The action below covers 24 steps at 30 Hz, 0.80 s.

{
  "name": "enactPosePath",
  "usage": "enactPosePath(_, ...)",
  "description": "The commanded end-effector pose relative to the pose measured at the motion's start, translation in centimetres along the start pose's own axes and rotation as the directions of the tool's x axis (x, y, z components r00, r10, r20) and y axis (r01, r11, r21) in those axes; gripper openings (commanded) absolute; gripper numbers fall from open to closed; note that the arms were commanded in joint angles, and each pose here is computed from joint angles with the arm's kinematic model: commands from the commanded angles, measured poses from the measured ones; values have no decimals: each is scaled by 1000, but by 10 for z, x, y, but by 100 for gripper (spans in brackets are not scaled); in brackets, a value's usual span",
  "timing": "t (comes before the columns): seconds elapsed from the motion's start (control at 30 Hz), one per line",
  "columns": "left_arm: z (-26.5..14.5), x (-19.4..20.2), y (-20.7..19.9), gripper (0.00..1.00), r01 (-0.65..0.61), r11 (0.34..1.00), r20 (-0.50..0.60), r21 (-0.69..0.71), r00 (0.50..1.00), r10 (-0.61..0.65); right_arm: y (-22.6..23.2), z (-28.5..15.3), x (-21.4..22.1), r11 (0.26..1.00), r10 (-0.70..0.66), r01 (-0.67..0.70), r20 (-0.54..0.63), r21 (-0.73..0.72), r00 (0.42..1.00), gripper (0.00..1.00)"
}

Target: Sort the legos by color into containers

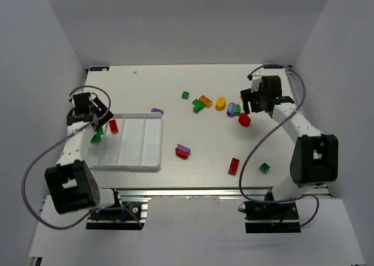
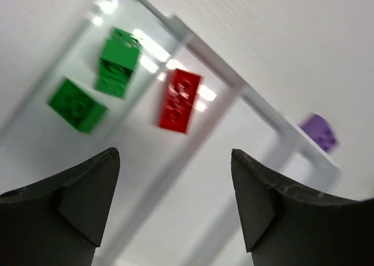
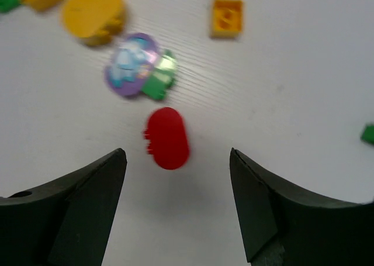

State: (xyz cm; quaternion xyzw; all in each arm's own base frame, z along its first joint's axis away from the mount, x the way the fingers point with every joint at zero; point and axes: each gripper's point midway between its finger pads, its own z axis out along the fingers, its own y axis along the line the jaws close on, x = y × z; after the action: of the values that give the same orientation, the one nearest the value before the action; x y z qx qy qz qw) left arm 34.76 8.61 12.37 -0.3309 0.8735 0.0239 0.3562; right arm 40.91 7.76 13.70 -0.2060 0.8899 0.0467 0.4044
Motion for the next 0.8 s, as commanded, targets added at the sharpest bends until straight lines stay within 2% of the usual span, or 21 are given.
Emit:
enactPosePath(0.0,-33,7,-44,87,184,944,-25,272,983,-184,-73,-3,2,934,210,-192,-29,301,977,76)
enactPosePath(0.03,-44,3,-53,88,204,920,-5,334,977,-215,-90,-5,8,913,246,-221,-32,343,969,76)
enactPosePath(0.07,-47,16,-58,91,224,901,-45,372,974,-224,-99,0,17,898,277,-237,-56,370,959,76)
enactPosePath(0.17,-61,19,-68,93,244,869,-60,430,968,-242,-133,4,24,867,309,-255,-61,429,949,77)
enactPosePath(0.47,-77,35,-78,94,213,869,-105,446,977,-185,-196,19,41,814,329,-237,-83,530,941,80)
enactPosePath(0.63,-82,46,-82,96,211,865,-123,456,977,-173,-219,31,55,787,393,-294,-73,542,917,79)
enactPosePath(0.77,-82,50,-85,96,213,862,-130,459,976,-172,-231,39,57,782,386,-284,-73,554,919,79)
